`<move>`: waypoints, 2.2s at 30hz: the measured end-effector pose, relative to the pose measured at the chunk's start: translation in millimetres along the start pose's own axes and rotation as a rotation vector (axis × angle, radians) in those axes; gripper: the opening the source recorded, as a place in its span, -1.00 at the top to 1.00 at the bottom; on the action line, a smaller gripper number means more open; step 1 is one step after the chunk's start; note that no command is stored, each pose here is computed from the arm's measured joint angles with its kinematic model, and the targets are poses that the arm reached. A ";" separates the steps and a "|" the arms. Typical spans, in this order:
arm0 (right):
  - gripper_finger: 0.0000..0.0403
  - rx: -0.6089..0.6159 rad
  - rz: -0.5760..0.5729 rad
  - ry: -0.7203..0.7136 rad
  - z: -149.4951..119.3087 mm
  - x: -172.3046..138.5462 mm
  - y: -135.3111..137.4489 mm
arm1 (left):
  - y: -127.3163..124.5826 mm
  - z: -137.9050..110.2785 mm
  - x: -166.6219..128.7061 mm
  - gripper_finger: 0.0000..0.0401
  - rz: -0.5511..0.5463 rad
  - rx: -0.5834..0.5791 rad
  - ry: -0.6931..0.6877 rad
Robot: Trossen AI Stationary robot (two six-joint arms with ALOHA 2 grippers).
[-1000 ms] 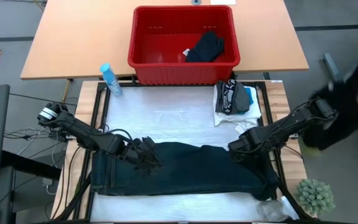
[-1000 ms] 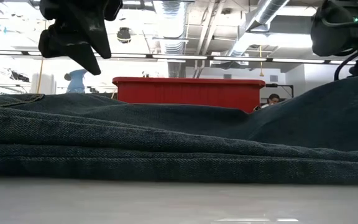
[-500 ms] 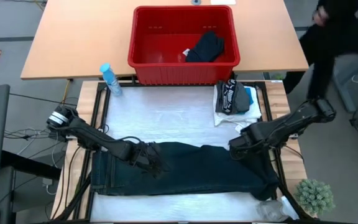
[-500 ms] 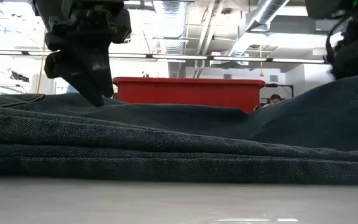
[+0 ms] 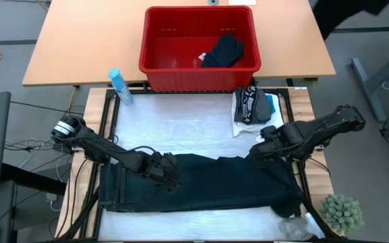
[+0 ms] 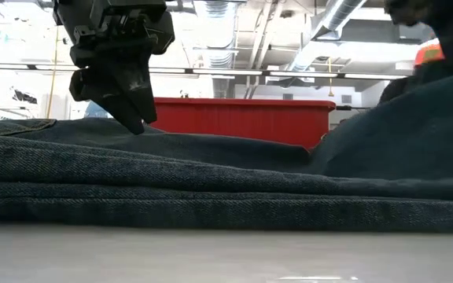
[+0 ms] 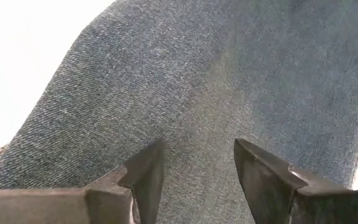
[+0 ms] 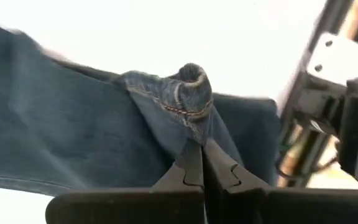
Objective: Fold laundry
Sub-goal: Fold the blue pants
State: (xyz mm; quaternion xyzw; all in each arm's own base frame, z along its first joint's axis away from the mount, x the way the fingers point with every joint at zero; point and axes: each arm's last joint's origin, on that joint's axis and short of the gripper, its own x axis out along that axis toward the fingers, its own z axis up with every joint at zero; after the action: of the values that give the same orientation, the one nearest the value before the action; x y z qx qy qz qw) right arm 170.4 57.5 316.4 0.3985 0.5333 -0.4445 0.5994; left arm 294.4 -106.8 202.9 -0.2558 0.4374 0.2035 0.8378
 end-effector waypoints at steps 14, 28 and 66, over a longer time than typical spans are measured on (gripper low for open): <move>0.93 -0.004 0.282 -0.201 -10.3 -63.0 1.8 | -0.1 0.9 0.1 0.09 0.005 -0.007 -0.018; 0.93 0.038 0.471 -0.327 -27.2 -93.0 -6.6 | 3.3 5.7 1.9 0.09 0.011 -0.022 -0.016; 0.93 -0.189 0.506 -0.533 -34.1 -124.4 41.4 | -15.1 65.8 47.2 0.09 -0.359 -0.024 -0.358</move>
State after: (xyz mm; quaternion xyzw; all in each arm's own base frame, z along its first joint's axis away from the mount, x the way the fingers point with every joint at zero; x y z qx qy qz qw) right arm 195.8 115.2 436.3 0.3307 0.2819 -0.3192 0.8422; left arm 369.6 -73.3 199.2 -0.2993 0.2269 0.0986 0.9215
